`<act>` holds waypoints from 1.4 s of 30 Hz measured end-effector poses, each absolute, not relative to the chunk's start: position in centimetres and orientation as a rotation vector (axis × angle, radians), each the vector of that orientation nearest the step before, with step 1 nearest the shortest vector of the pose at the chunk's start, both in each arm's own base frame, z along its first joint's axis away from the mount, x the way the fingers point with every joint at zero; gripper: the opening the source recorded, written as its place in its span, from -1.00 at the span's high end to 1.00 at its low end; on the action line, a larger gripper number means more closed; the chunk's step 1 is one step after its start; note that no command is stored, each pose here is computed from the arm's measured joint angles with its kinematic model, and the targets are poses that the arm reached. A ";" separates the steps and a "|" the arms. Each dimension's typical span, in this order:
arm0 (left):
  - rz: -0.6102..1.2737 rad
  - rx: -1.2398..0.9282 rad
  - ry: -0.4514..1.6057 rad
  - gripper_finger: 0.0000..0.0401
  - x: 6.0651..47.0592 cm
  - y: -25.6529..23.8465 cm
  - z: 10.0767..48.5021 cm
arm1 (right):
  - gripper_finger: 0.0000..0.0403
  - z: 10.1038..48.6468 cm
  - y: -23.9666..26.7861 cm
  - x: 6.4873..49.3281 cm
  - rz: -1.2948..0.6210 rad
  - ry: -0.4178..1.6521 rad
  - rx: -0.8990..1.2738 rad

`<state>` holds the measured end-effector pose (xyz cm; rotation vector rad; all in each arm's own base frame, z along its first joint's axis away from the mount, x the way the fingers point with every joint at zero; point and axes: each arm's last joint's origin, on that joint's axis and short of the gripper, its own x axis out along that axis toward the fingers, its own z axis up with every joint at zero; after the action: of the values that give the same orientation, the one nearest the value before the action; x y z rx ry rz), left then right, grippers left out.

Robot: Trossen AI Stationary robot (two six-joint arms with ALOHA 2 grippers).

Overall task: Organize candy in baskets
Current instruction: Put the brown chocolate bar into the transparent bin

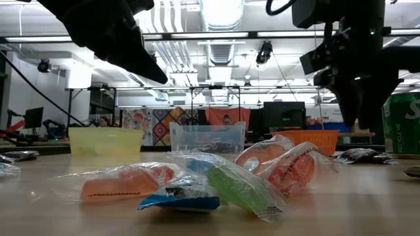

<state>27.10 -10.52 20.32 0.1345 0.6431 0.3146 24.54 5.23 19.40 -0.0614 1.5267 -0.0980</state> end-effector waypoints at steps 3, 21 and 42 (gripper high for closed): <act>0.315 0.133 0.642 0.69 27.1 -10.5 20.3 | 0.20 18.9 5.2 24.5 -0.083 1.512 -0.082; 0.312 0.115 0.614 0.69 27.3 -10.6 20.6 | 0.20 14.8 4.9 23.3 -0.100 1.445 -0.070; 0.294 0.080 0.526 0.69 27.9 -10.9 21.3 | 0.93 14.2 4.9 23.7 -0.110 1.430 -0.089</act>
<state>27.90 -10.89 21.34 0.0798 0.5255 0.2944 23.70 4.89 14.24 -0.0887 1.4302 -0.1097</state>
